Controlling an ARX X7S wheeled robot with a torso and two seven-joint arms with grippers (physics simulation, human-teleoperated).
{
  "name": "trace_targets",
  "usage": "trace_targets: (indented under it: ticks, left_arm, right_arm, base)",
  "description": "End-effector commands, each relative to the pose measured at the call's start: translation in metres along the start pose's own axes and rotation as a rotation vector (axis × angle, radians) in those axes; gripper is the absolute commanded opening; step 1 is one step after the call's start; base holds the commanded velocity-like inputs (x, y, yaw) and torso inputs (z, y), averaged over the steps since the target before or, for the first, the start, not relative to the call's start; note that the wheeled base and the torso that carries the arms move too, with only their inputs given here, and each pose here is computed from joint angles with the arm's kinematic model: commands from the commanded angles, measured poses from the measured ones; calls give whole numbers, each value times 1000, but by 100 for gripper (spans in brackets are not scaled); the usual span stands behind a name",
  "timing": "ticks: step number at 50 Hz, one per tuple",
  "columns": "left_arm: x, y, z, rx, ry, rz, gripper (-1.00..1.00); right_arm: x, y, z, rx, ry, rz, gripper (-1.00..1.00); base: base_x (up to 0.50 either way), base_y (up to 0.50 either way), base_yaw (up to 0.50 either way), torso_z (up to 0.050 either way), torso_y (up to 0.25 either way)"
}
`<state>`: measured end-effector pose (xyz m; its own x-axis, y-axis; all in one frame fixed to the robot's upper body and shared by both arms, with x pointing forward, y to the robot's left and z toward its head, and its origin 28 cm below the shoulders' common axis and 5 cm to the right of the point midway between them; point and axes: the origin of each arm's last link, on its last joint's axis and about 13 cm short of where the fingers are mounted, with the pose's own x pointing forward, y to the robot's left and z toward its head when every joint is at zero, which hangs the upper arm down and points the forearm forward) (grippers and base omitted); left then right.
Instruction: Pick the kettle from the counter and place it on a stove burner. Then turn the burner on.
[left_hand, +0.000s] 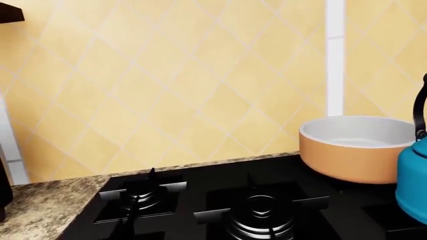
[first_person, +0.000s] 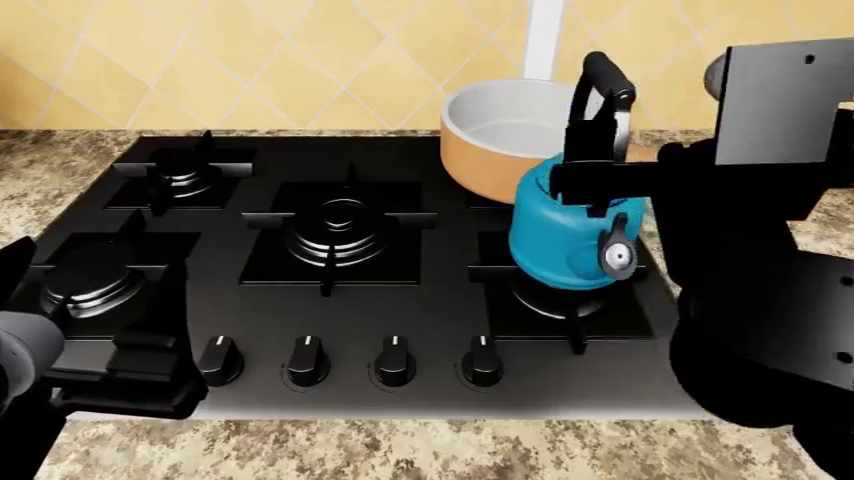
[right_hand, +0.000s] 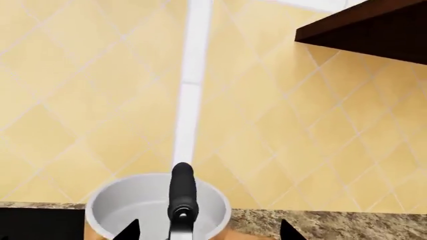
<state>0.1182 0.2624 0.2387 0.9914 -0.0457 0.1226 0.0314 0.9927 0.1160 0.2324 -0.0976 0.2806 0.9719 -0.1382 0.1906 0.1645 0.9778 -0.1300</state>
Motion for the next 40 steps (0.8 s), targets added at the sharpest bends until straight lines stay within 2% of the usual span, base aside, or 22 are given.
trace_targets:
  ticks: [1, 6, 10, 15, 21, 29, 40]
  left_arm:
    - [0, 0, 0, 1, 0, 4, 100]
    - [0, 0, 0, -2, 0, 5, 100]
    - [0, 0, 0, -1, 2, 5, 100]
    - [0, 0, 0, -1, 0, 3, 100]
    - [0, 0, 0, -2, 2, 1, 100]
    - [0, 0, 0, -4, 1, 4, 100]
    - [0, 0, 0, -8, -1, 6, 100]
  right_arm:
    - [-45, -9, 2, -1, 75, 56, 100]
    - [-61, -13, 1, 13, 112, 78, 100]
    - [-73, -12, -6, 4, 177, 139, 100]
    - [-81, -13, -13, -5, 214, 146, 100]
    - [-93, -9, -27, -31, 278, 213, 100]
    - [-105, -6, -35, -11, 326, 258, 100]
    - [-110, -1, -46, 58, 376, 246, 100]
  base:
    - [0, 0, 0, 0, 0]
    - [0, 0, 0, 0, 0]
    - [0, 0, 0, 0, 0]
    - [0, 0, 0, 0, 0]
    - [0, 0, 0, 0, 0]
    - [0, 0, 0, 0, 0]
    - [0, 0, 0, 0, 0]
